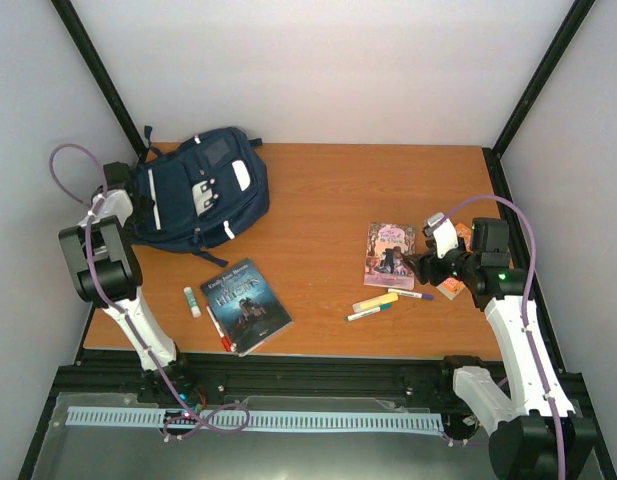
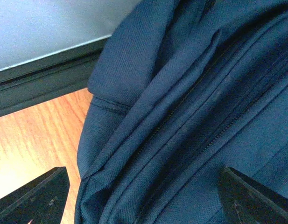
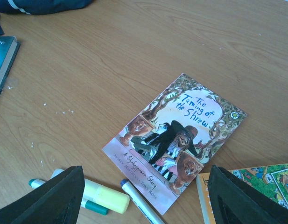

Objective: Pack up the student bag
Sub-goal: Adjust the student bag at the center of the board, then adjust the book at the center of the board.

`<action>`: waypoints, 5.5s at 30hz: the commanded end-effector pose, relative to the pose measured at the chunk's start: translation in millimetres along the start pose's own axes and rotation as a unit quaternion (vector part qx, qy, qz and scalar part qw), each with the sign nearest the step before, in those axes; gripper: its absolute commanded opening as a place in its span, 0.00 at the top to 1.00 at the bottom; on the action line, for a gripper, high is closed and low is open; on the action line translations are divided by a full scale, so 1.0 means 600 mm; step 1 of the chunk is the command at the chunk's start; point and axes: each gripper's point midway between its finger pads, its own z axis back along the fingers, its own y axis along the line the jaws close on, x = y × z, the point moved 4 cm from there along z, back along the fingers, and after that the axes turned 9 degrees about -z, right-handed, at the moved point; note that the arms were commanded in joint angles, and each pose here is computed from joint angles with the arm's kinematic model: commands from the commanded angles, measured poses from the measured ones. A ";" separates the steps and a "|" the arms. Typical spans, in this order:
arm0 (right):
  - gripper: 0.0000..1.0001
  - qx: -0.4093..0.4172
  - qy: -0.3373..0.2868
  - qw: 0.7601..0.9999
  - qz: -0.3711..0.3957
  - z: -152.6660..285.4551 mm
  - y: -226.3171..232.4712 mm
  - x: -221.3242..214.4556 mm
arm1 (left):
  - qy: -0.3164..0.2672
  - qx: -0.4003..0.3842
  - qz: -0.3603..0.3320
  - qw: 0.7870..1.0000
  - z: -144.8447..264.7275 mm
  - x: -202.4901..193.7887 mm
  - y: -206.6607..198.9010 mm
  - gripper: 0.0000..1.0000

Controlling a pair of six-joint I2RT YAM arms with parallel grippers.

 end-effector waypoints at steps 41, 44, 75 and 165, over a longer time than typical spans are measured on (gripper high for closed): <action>0.26 0.007 0.006 1.000 0.006 -0.006 0.003 -0.006 | 0.125 -0.340 -0.114 0.925 0.334 -0.382 -0.303 0.99; 0.25 0.006 0.007 1.000 0.006 -0.006 0.002 -0.006 | 0.136 -0.358 -0.138 0.913 0.369 -0.436 -0.337 0.99; 0.26 0.053 0.058 0.997 0.014 -0.046 0.001 -0.032 | 0.074 -0.429 -0.413 0.800 0.419 -0.483 -0.203 0.15; 0.68 -0.079 0.299 0.951 -0.020 -0.248 -0.149 -0.087 | 0.270 -0.521 -0.487 0.647 0.409 -0.790 -0.280 0.21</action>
